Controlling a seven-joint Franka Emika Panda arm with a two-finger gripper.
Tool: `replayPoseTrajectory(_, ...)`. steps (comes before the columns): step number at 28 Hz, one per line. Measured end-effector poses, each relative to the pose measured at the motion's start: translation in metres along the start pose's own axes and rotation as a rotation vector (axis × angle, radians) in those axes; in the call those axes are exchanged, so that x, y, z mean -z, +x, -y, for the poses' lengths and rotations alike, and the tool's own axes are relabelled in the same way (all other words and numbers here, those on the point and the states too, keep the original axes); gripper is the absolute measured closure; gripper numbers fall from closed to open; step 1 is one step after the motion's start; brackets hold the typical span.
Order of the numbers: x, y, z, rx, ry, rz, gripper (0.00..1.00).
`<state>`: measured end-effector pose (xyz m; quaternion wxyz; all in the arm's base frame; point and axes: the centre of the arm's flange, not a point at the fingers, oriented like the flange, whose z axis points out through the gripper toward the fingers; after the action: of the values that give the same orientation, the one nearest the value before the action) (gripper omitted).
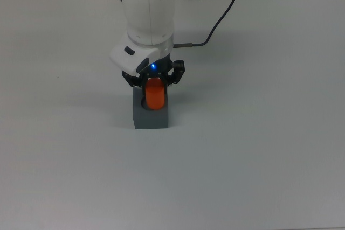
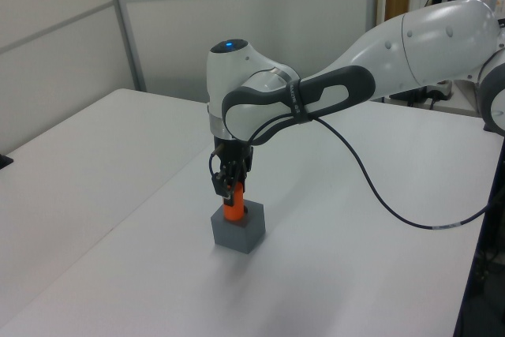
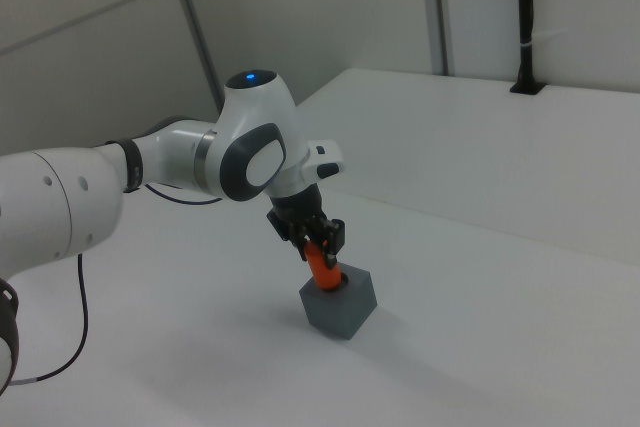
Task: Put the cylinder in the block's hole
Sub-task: 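Lower the cylinder into the hole of the grey block, then open the gripper and raise it off the cylinder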
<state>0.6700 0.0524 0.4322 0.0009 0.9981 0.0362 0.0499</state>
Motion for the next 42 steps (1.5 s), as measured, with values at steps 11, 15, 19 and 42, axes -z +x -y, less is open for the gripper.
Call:
replayPoseTrajectory(11, -0.001, 0.000, -0.017, -0.026, -0.011, 0.002, 0.49)
replayPoseTrajectory(15, -0.001, 0.000, -0.016, -0.025, -0.011, 0.003, 0.49)
replayPoseTrajectory(19, -0.005, -0.001, -0.014, -0.024, -0.010, 0.010, 0.49)
replayPoseTrajectory(42, 0.041, -0.017, -0.011, -0.067, -0.010, 0.056, 0.00)
